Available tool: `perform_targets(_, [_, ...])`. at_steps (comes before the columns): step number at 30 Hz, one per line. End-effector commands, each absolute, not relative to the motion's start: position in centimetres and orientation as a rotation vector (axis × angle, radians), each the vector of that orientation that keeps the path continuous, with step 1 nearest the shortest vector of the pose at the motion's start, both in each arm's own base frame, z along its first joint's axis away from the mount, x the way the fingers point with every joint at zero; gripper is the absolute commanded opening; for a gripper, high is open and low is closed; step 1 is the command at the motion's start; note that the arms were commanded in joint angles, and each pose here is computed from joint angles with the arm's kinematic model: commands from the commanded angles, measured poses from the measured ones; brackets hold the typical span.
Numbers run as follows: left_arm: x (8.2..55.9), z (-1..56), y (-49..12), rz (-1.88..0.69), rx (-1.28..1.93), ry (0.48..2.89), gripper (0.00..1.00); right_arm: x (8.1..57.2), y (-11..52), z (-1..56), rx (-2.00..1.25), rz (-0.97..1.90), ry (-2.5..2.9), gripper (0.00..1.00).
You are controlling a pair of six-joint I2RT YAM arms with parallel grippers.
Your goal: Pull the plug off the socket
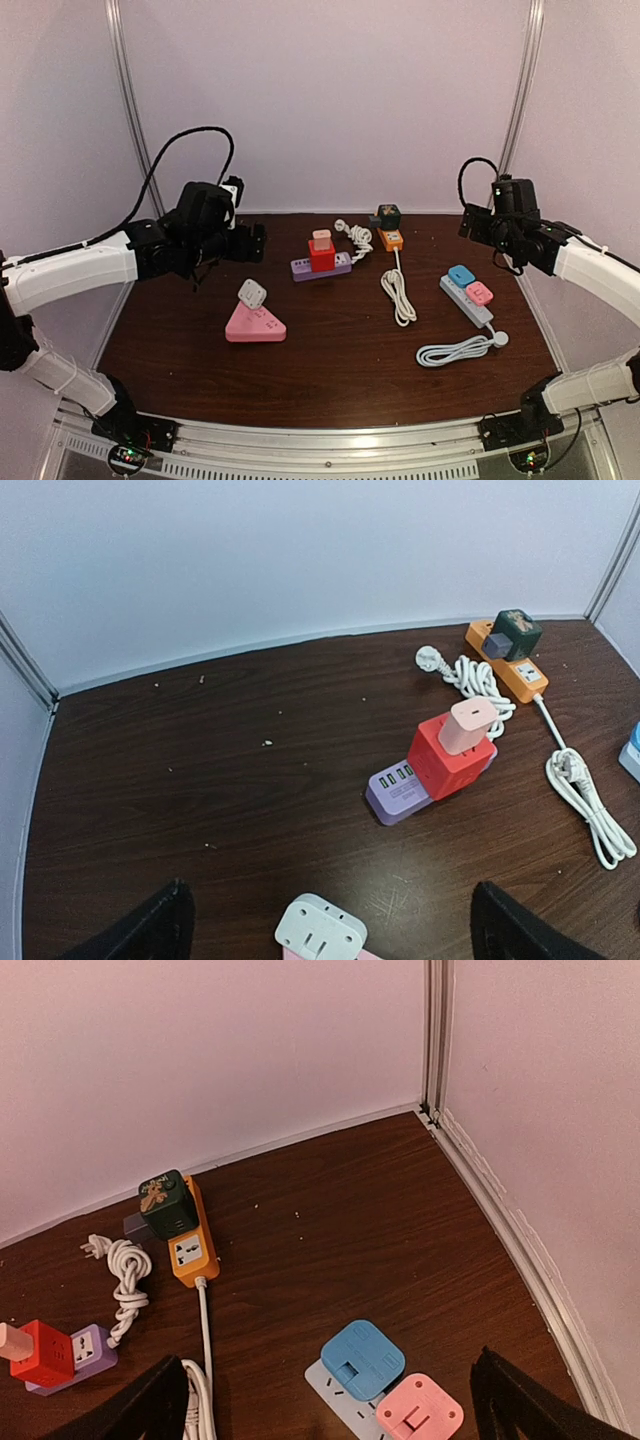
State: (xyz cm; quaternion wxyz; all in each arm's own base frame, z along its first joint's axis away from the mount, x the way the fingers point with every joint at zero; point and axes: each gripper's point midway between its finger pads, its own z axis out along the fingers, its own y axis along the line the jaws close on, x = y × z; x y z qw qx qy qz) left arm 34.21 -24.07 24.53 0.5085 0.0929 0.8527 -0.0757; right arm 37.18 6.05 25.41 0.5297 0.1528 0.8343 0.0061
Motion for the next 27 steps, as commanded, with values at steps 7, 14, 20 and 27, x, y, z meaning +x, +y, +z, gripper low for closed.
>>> perform_targets(7, [34.2, 26.5, -24.1, -0.195, 0.182, 2.041, 0.98, 35.5, 5.6, 24.9, 0.34, -0.045, 2.073, 1.0])
perform_targets(14, [34.6, 27.0, -24.8, -0.203, 0.197, 2.035, 0.98, 35.8, 6.4, 22.7, 0.293, -0.081, 2.184, 1.0])
perform_targets(20, [34.9, 26.7, -25.1, -0.217, 0.216, 2.049, 0.98, 35.5, 9.2, 22.3, 0.219, -0.023, 2.203, 1.0])
perform_targets(27, [34.9, 25.7, -25.5, -0.239, 0.229, 2.077, 0.98, 34.9, 15.4, 21.9, 0.072, 0.125, 2.238, 1.0])
